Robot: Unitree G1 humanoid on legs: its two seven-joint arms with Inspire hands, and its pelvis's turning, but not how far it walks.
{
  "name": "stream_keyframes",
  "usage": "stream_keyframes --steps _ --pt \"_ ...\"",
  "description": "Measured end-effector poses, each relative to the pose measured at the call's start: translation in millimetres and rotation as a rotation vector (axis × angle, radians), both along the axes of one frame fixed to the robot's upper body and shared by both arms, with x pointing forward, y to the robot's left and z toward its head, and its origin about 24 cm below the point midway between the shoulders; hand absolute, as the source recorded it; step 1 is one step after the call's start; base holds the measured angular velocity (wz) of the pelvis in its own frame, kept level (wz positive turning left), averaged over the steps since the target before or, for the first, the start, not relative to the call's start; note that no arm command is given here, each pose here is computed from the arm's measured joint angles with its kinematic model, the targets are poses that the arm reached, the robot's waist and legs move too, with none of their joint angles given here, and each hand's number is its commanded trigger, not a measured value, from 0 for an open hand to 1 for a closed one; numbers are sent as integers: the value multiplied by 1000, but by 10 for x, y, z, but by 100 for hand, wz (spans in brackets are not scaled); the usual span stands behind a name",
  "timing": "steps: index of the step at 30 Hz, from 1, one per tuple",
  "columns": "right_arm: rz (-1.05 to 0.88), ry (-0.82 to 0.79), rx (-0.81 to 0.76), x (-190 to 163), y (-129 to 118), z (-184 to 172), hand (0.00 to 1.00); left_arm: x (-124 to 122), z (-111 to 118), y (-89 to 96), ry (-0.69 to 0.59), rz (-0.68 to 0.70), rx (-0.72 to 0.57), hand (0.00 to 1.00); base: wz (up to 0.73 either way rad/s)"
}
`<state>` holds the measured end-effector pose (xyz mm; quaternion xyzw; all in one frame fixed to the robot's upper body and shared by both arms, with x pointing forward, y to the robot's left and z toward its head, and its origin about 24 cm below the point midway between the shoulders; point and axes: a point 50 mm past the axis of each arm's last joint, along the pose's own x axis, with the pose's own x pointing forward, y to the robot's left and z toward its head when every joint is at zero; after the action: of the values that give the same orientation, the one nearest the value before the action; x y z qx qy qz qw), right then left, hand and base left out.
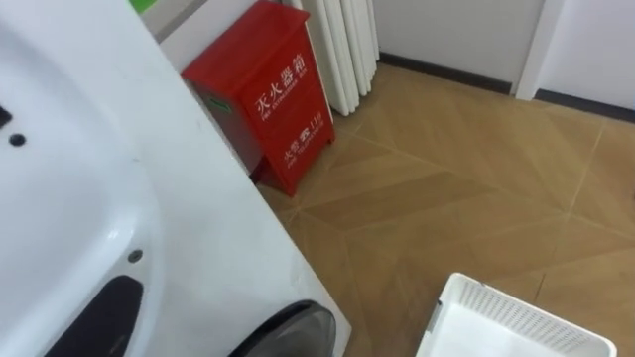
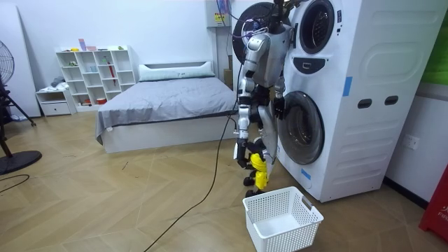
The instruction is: Pick clothes from washing machine
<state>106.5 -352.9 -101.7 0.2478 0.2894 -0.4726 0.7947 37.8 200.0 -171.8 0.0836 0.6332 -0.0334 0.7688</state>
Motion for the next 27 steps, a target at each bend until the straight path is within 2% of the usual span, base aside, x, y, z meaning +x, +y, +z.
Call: stream_keyframes --steps 3,4,5,6,7,18,27 --pt "13 -2 -10 62 12 12 100 6 -3 -29 -3 -3 -5 0 0" --pt "17 -3 -11 74 17 13 89 10 -4 -36 -5 -5 -5 0 0" --pt "19 -2 -11 79 21 12 65 12 -3 -37 -6 -5 -6 0 0" --pt "23 -10 -11 115 26 21 15 17 -3 -41 -7 -6 -6 0 0" --pt "24 -14 -14 147 29 30 0 17 -3 -46 -8 -6 -7 0 0" --pt "65 -60 -50 360 71 97 0 56 4 -55 -53 -7 0 0 0" --pt "120 -68 -71 374 101 102 0 25 -7 -88 -61 25 -12 0 0"
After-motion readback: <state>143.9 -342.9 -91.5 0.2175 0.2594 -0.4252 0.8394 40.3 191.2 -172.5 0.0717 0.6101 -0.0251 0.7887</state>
